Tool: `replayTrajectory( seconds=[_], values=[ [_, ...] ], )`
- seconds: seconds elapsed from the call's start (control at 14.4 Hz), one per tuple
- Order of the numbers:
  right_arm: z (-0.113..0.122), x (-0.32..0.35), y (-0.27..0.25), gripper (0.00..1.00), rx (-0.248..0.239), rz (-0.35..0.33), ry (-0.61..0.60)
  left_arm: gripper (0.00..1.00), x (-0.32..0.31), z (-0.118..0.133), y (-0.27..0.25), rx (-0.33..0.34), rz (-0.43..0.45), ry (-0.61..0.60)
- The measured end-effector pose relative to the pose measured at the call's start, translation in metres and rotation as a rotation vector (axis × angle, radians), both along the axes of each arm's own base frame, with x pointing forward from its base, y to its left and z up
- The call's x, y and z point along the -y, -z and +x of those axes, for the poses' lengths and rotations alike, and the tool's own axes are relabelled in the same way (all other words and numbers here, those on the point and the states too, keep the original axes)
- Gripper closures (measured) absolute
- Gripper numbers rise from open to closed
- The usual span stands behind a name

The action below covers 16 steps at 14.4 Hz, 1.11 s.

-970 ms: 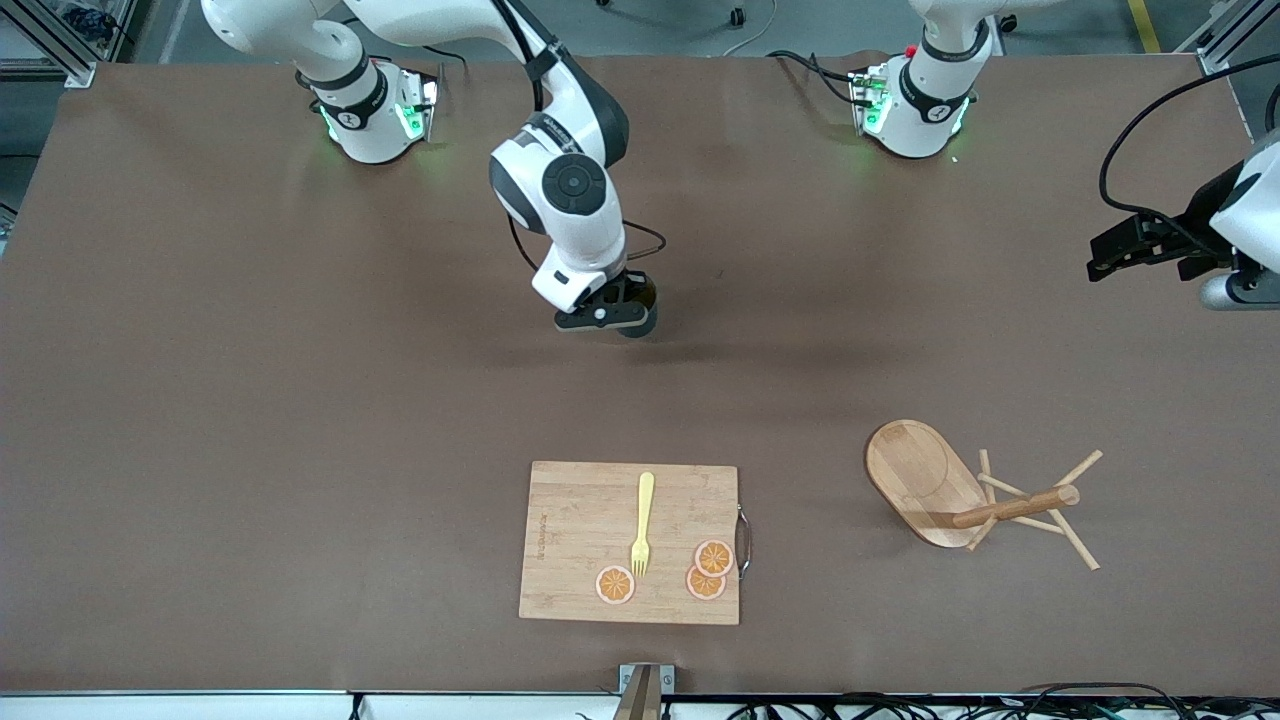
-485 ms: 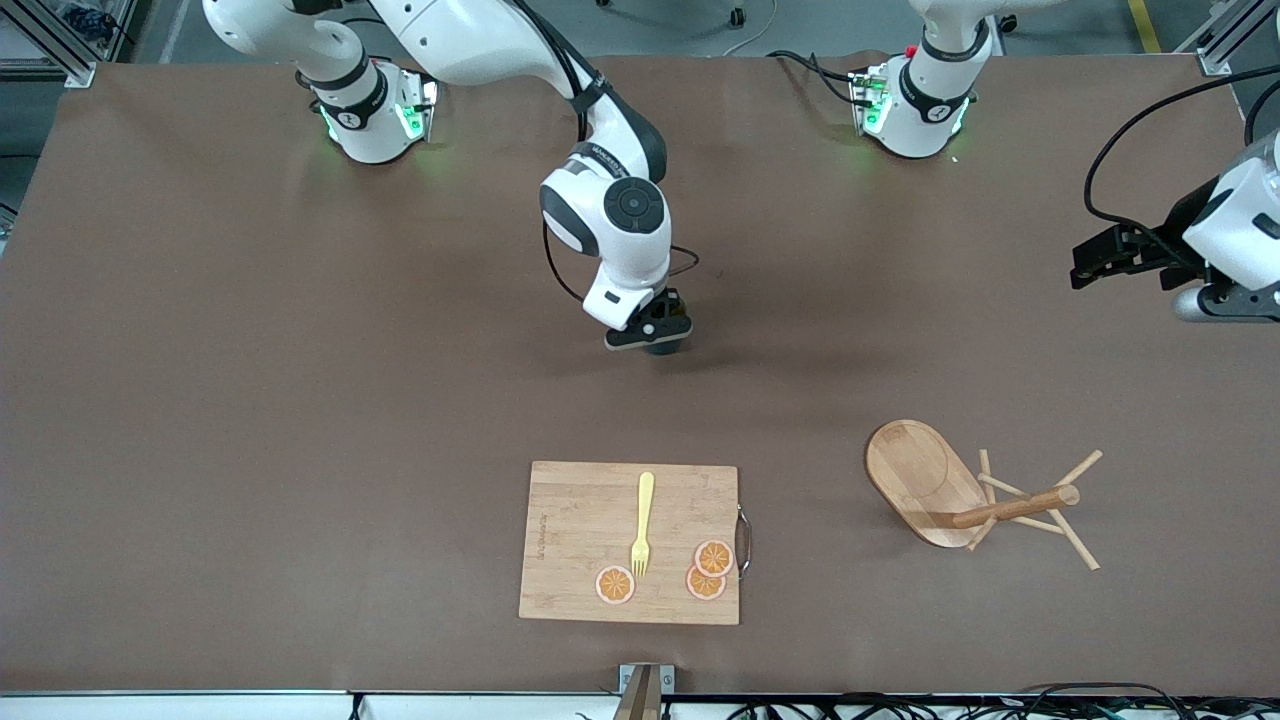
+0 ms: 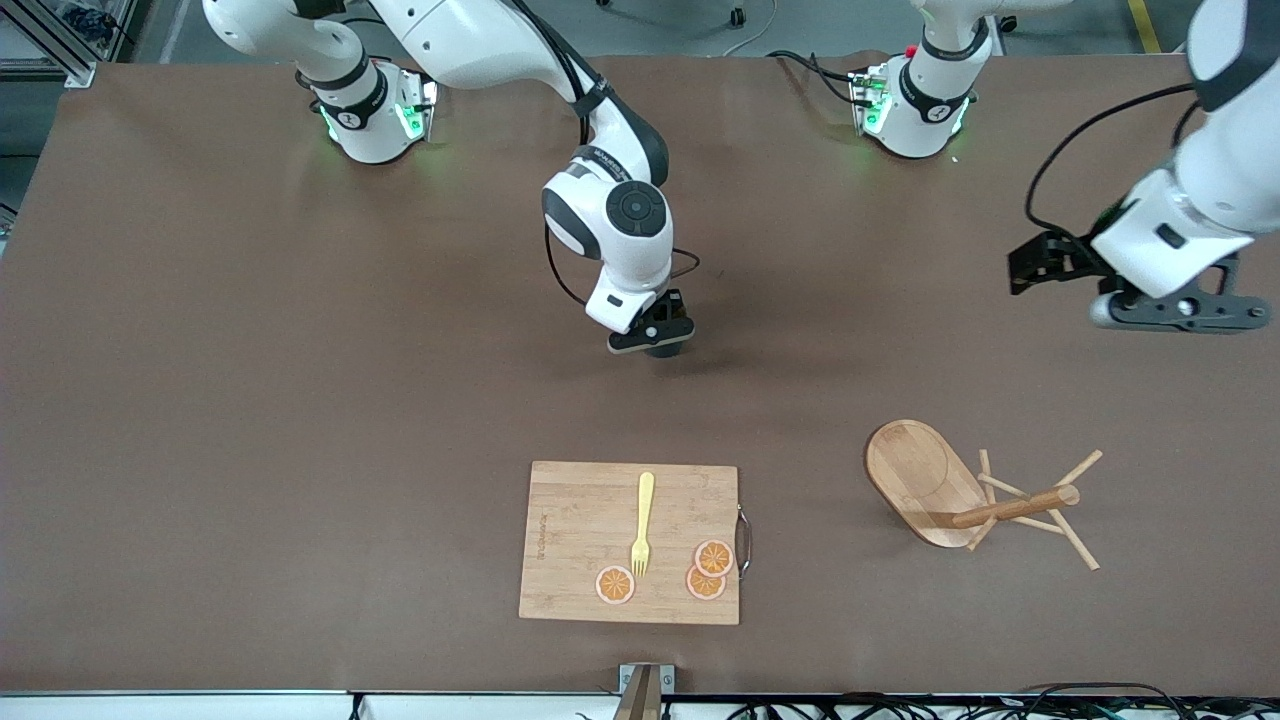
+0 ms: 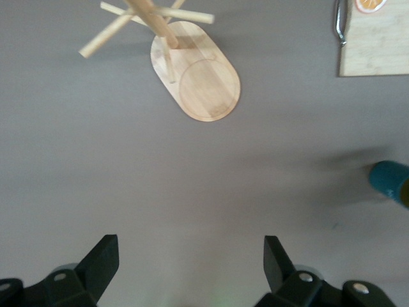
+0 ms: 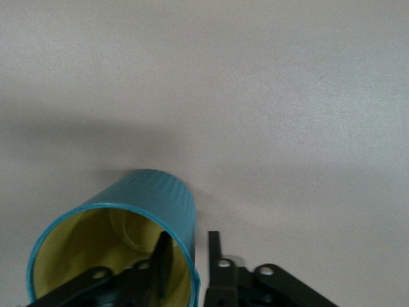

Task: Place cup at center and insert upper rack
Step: 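Carry the teal mug toward the table center with the right gripper, then release the mug and withdraw the right gripper while the left gripper approaches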

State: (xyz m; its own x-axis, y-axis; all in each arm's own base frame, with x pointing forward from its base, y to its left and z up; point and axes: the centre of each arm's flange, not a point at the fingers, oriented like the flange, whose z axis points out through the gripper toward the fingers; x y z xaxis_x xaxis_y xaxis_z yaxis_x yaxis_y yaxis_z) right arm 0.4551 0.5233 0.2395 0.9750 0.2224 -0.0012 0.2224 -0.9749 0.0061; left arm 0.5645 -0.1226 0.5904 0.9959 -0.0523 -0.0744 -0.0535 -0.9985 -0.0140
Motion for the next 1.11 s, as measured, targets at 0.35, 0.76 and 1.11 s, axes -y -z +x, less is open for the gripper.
replayTrajectory(
  seconds=[0.35, 0.76, 1.11],
  values=[
    [0.013, -0.015, -0.035, 0.14, 0.037, 0.042, -0.001, 0.00, 0.068, -0.016, 0.010, -0.014, 0.021, -0.091],
    [0.054, 0.016, -0.094, 0.00, 0.041, 0.043, -0.007, 0.00, 0.128, -0.045, 0.033, -0.063, 0.065, -0.219],
    [0.116, 0.128, -0.156, 0.00, -0.032, 0.009, -0.105, 0.00, 0.199, -0.085, 0.036, -0.046, 0.079, -0.357]
  ],
)
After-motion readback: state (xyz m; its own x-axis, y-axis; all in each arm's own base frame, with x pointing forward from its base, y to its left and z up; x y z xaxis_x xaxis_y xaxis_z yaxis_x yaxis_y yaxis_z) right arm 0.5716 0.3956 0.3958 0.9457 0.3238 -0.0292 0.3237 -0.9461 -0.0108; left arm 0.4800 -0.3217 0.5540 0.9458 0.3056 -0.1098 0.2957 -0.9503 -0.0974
